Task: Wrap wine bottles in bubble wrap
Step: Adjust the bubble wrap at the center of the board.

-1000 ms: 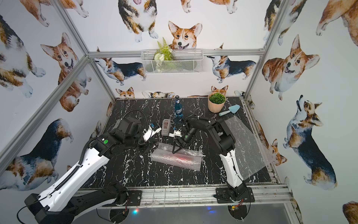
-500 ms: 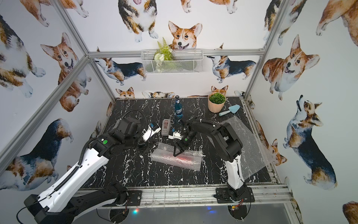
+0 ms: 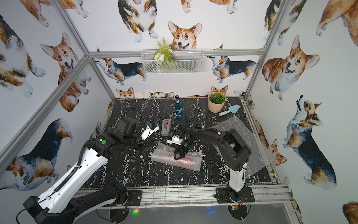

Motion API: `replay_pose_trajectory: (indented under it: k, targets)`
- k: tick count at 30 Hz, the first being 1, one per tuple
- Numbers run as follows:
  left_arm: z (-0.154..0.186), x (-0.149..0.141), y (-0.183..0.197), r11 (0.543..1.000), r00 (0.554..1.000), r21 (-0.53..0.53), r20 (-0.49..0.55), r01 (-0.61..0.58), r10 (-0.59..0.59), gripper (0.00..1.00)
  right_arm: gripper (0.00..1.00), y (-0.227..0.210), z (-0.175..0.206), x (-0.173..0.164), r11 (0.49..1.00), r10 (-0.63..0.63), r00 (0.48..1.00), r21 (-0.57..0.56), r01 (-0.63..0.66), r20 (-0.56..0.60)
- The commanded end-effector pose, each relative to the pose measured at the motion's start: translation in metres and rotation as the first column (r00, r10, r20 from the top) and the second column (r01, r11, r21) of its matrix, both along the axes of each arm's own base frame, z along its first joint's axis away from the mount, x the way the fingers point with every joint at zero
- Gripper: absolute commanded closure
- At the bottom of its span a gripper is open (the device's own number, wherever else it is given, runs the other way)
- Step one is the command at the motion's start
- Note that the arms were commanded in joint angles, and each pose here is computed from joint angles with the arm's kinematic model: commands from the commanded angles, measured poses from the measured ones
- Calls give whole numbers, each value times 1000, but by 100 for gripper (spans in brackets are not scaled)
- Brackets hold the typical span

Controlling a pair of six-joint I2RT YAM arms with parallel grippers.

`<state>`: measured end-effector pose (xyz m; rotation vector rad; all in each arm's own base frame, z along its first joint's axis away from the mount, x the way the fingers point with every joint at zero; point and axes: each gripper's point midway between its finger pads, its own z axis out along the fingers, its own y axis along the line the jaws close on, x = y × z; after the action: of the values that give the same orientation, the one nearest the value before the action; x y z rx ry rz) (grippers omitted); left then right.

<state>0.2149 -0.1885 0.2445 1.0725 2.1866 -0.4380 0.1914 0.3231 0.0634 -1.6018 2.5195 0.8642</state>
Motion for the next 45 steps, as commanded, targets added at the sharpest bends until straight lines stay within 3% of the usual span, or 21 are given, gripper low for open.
replay_pose_trajectory:
  k: [1,6,13,21,26,31,39,43,45]
  targets:
    - [4,3,10,996,996,-8,-31,-86,86,100,34,4,-3,5,1000,7,994,-6,-6,108]
    - [8,6,20,984,983,-36,-63,-176,174,100,36,5,-7,7,999,29,963,-41,-19,266]
    - [5,6,23,978,976,-51,-83,-204,199,100,45,10,4,9,1000,20,921,-11,-17,389]
    - [4,9,20,973,972,-80,-104,-218,210,100,53,9,2,-2,998,58,897,-25,-52,437]
    - [4,20,23,942,949,-132,-121,-308,293,100,58,6,5,-5,998,61,860,-13,-63,506]
    - [4,36,23,866,882,-189,-197,-462,427,100,59,1,0,-8,996,85,834,-33,-79,545]
    - [-7,38,9,709,793,-366,-371,-602,483,100,58,-4,-11,-18,994,113,804,-73,-87,584]
    - [-14,37,-1,610,717,-391,-486,-690,499,100,59,-4,-8,-20,995,98,778,-50,-85,620]
    - [-31,33,-3,555,657,-369,-542,-746,524,100,59,-6,-9,-21,995,96,774,-54,-81,626]
